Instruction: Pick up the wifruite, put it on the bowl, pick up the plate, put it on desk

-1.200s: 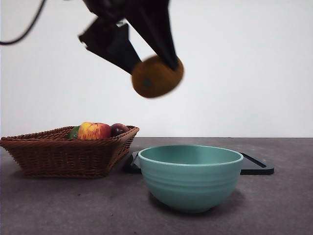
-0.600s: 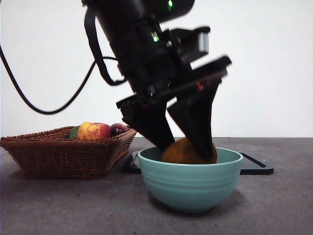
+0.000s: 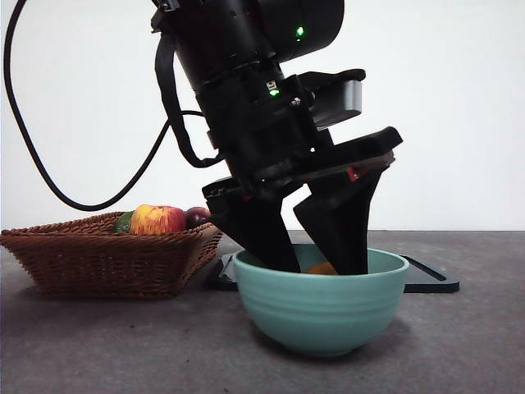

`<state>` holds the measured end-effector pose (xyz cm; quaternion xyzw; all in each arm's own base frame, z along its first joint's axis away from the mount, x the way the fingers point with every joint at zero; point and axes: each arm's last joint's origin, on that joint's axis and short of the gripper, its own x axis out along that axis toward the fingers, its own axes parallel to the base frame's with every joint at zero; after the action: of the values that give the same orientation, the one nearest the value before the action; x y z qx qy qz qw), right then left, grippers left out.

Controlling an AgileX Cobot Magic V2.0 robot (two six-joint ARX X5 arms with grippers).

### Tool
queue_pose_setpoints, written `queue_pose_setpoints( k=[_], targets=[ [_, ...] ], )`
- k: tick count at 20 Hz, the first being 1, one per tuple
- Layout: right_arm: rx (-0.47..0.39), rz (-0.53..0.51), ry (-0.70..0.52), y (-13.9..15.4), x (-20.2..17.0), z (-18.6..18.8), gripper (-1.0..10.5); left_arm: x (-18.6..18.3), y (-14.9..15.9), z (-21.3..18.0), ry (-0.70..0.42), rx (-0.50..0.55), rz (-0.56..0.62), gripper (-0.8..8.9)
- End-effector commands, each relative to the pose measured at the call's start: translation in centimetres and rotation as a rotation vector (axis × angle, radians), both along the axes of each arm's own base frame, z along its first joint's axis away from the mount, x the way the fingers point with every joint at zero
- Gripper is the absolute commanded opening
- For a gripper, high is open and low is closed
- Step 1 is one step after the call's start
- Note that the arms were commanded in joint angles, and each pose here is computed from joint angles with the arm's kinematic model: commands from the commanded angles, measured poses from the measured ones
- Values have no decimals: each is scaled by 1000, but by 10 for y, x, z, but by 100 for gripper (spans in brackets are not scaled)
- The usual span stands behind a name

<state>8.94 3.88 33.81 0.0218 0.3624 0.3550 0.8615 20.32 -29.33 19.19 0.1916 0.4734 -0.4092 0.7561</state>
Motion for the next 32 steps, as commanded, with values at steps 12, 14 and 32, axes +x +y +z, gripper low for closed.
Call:
queue_pose_setpoints(
  k=[12, 14, 32],
  targets=[
    [4, 6, -27, 0, 0, 6, 422, 0, -1, 82, -126, -178, 3, 353],
    [4, 5, -28, 0, 0, 6, 422, 1, 15, 105, -168, -232, 31, 353],
    [-26, -28, -36, -1, 1, 5, 422, -34, 189, 158, -217, -387, 352, 352]
  ],
)
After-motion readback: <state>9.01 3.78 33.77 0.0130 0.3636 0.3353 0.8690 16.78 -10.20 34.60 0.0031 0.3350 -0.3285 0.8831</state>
